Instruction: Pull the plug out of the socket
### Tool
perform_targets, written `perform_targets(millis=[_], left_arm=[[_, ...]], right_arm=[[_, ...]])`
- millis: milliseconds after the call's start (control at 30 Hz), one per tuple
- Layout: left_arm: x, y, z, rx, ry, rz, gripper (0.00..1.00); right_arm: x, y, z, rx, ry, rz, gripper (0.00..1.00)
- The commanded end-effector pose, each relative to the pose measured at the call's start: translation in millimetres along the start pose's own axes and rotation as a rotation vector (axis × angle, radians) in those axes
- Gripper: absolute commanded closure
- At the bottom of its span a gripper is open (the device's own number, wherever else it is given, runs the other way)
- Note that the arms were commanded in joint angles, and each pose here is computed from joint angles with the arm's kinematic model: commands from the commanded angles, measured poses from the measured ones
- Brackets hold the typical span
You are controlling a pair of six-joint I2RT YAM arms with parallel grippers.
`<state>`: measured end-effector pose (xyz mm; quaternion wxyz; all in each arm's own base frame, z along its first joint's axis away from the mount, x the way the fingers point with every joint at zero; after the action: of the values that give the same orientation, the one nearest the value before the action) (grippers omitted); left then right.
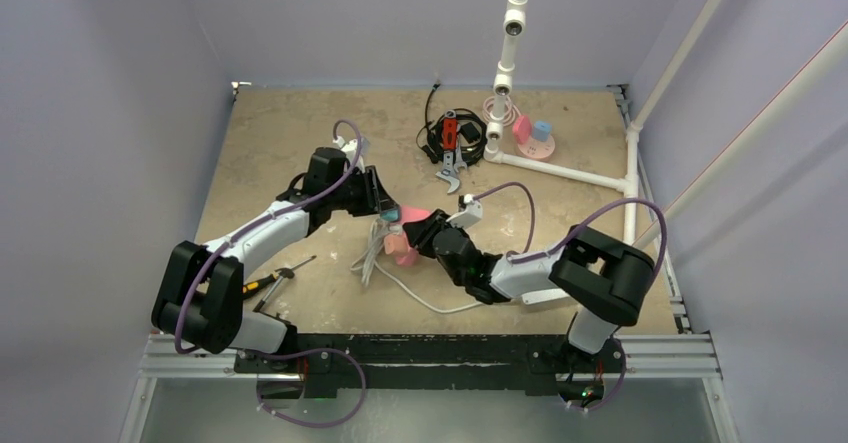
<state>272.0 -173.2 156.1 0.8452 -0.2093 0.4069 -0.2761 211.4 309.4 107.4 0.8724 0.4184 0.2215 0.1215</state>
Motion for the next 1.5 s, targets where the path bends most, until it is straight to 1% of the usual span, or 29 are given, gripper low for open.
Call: perform_targets(millis=[0, 33, 200, 500, 600, 733, 833, 900, 1033, 1300, 1467], left_arm=[[-10.2, -26.0, 29.4, 0.13, -0.131, -0.079, 1.0], [-11.1, -24.0, 25.4, 0.121, -0.109, -0.067, 1.0], [-13.3, -23.6, 26.9, 0.126, -0.114, -0.049, 1.0], [-16.1, -4.9, 38.3, 0.072, -0.134, 0.014, 1.0], [-18.2, 0.7, 43.2, 0.052, -0.147, 0.022, 1.0], [-21.5, 8.1, 47.3, 0.03, -0.163, 0.037, 1.0], [-22.1, 9.5, 47.5, 0.025, -0.168, 0.033, 1.0], [-22.3, 8.3, 47.5, 0.026, -0.171, 0.021, 1.0], [-27.3, 8.3, 52.0, 0.033, -0.196, 0.037, 1.0], [-34.7, 9.3, 57.3, 0.03, -0.232, 0.022, 1.0], [-36.5, 7.1, 57.3, 0.036, -0.239, 0.009, 1.0]], right_arm=[[12.1, -39.4, -14.5, -0.059, 0.017, -0.202, 1.0], [13.5, -41.2, -16.3, -0.056, 0.024, -0.206, 1.0], [12.3, -39.5, -14.7, -0.059, 0.024, -0.171, 1.0], [-8.2, -13.2, 9.0, -0.104, -0.05, 0.03, 1.0], [-12.1, -11.2, 7.5, -0.133, -0.054, 0.042, 1.0], [-15.4, -9.4, 4.1, -0.125, -0.046, 0.06, 1.0], [-12.1, -13.7, -1.1, -0.1, -0.033, 0.007, 1.0], [-8.6, -17.3, -8.0, -0.081, -0.002, -0.038, 1.0], [-7.4, -18.6, -11.4, -0.059, 0.014, -0.052, 1.0], [-13.0, -18.5, -6.0, -0.035, 0.003, -0.056, 1.0], [-8.6, -27.9, -9.8, -0.008, 0.0, -0.152, 1.0]])
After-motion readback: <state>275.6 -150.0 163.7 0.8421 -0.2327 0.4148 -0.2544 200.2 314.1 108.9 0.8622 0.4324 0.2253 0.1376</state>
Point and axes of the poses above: each gripper's point midway between its finger pads, its own x axis out along the fingers, its own y axis along the line the jaws close on, z = x × y, the point moved 7 cm from there along -x, back along the fingers, and after that the axes turned 4 degrees about x, right-handed, at the moved point
